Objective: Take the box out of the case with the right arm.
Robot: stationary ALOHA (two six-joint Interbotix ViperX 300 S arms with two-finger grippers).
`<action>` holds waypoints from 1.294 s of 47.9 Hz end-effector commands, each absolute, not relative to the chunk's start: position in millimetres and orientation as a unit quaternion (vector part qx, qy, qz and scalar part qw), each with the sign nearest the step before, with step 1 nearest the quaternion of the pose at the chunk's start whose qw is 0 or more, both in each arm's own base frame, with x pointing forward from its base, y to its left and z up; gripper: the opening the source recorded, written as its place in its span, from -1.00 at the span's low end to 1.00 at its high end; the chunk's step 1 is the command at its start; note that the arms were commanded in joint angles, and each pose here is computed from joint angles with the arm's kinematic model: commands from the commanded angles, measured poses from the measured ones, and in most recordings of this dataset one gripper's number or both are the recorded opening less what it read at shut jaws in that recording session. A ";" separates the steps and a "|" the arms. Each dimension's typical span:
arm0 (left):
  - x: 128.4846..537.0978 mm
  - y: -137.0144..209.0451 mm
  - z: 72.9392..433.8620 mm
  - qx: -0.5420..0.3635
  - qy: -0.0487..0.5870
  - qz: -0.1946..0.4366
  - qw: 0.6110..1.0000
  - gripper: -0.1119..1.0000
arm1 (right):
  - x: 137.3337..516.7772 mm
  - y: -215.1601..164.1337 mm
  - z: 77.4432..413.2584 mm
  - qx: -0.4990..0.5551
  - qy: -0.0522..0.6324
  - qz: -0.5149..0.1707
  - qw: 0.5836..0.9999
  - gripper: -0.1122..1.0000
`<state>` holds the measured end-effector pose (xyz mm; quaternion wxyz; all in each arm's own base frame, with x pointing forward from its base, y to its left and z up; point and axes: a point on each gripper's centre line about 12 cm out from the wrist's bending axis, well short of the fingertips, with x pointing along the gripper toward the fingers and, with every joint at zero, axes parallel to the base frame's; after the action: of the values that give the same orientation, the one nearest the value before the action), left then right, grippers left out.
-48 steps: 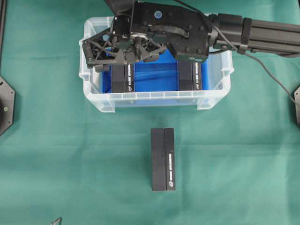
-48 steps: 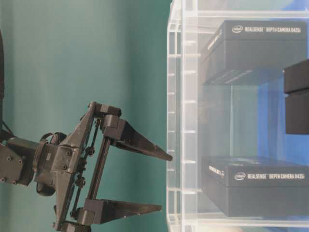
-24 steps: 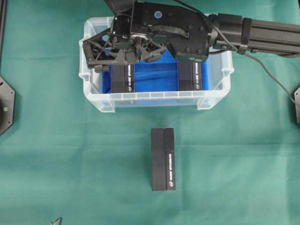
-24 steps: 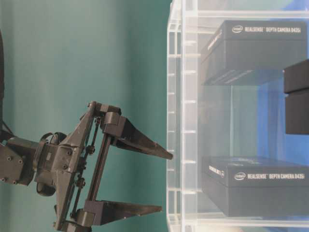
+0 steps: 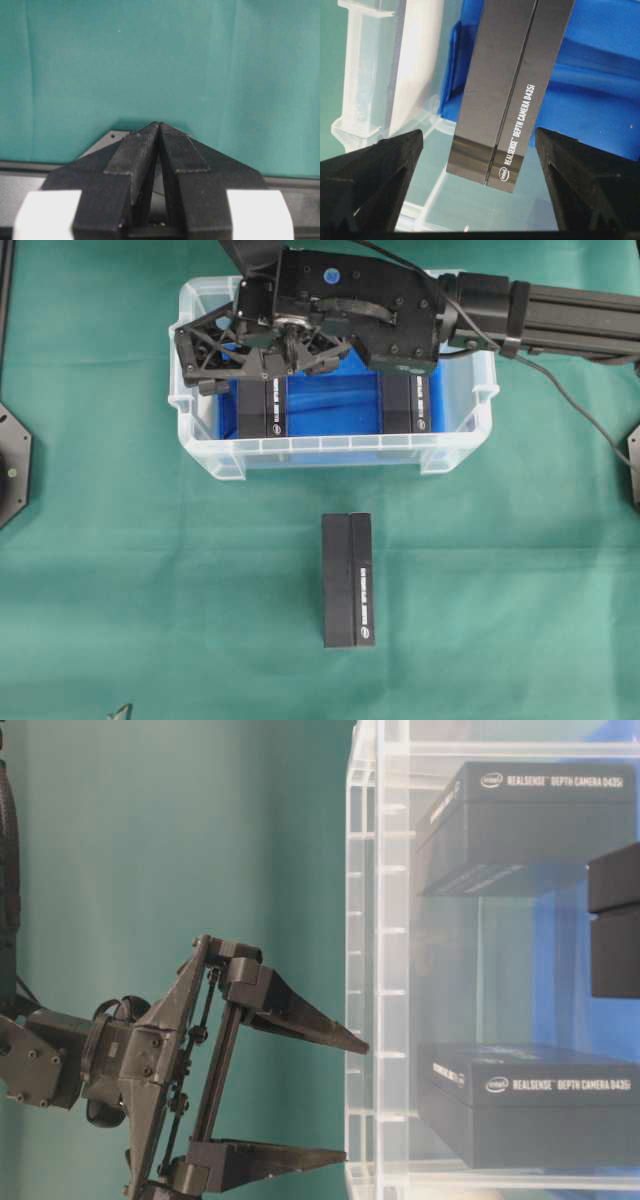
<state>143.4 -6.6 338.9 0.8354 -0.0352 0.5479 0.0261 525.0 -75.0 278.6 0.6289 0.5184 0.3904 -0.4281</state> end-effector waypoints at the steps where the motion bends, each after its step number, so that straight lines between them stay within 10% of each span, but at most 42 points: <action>1: 145.1 -5.8 346.6 -0.036 0.539 0.028 0.841 -0.76 | 524.1 -73.8 297.7 0.525 0.373 -0.417 0.641 0.89; 62: 145.5 -6.0 346.4 -0.037 0.539 0.028 0.841 -0.76 | 524.7 -78.1 275.9 0.523 0.375 -0.421 0.639 0.89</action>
<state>143.2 -6.6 338.4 0.8345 -0.0351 0.5492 0.0263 526.2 -76.3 264.6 0.6309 0.5179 0.3883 -0.4277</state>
